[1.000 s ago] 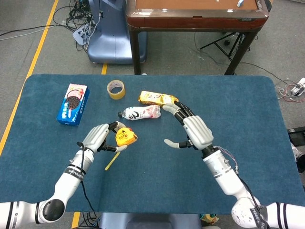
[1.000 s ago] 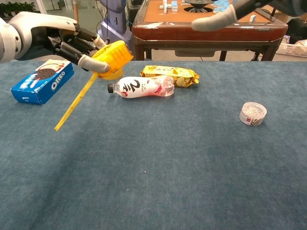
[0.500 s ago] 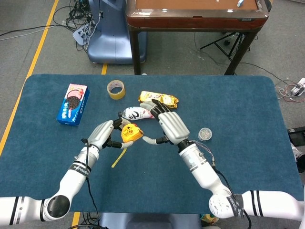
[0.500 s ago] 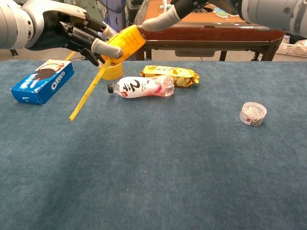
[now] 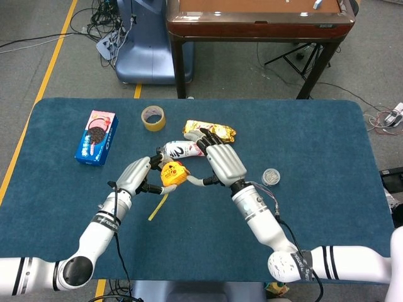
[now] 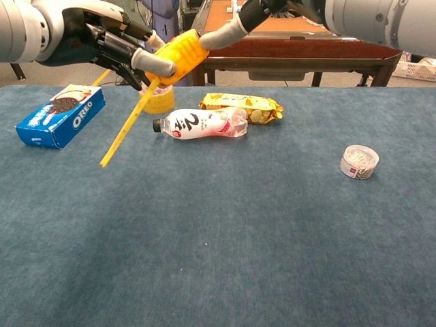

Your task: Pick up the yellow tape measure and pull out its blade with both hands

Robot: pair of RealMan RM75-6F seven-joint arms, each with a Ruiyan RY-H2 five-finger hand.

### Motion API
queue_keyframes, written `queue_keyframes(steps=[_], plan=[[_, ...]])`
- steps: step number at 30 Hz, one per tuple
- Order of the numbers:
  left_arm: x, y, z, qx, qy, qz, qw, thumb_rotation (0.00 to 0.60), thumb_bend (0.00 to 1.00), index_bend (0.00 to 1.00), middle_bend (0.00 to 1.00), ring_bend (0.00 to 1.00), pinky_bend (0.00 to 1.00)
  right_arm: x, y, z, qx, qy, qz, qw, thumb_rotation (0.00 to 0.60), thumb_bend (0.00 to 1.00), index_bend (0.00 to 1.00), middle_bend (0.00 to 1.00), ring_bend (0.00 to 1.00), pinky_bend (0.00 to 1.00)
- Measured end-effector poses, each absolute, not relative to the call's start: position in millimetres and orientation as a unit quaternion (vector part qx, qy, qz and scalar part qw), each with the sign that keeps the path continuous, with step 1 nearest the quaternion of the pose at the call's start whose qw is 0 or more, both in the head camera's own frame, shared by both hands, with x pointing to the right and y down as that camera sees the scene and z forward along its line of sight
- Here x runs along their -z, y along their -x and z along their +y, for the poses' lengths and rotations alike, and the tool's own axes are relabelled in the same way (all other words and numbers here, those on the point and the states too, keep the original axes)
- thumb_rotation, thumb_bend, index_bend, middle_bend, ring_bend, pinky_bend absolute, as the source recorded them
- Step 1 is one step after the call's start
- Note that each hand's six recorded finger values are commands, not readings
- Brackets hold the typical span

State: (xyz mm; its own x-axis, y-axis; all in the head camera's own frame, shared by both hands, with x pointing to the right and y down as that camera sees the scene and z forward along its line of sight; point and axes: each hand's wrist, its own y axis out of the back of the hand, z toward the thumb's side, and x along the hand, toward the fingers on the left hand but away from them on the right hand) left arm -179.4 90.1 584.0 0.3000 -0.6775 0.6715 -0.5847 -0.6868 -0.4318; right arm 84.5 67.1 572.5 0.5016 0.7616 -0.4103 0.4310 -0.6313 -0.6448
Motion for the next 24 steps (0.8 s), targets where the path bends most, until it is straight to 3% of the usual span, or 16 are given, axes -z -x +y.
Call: queue_keyframes(steps=[11,20,24], plan=[[-585.8,178.9,90.2,0.444,0.805,0.389,0.049,0.6,0.19,0.44,0.45,0.33,0.25,-578.8,-83.1,64.9,-0.355,0.831,-0.357,0.238,0.6,0.28,0.13,0.12,0.01,0.08],[-587.9,183.5,90.7,0.448,0.803,0.39,0.047,0.6,0.19,0.44,0.45,0.33,0.26,-582.8,-82.6,60.2,-0.361,0.823,-0.366,0.242,0.6,0.37,0.14,0.16,0.01,0.08],[-588.3,185.9,90.0,0.449,0.802,0.391,0.046,0.6,0.19,0.44,0.45,0.33,0.26,-583.0,-82.3,58.4,-0.362,0.819,-0.371,0.244,0.6,0.41,0.18,0.17,0.01,0.08]])
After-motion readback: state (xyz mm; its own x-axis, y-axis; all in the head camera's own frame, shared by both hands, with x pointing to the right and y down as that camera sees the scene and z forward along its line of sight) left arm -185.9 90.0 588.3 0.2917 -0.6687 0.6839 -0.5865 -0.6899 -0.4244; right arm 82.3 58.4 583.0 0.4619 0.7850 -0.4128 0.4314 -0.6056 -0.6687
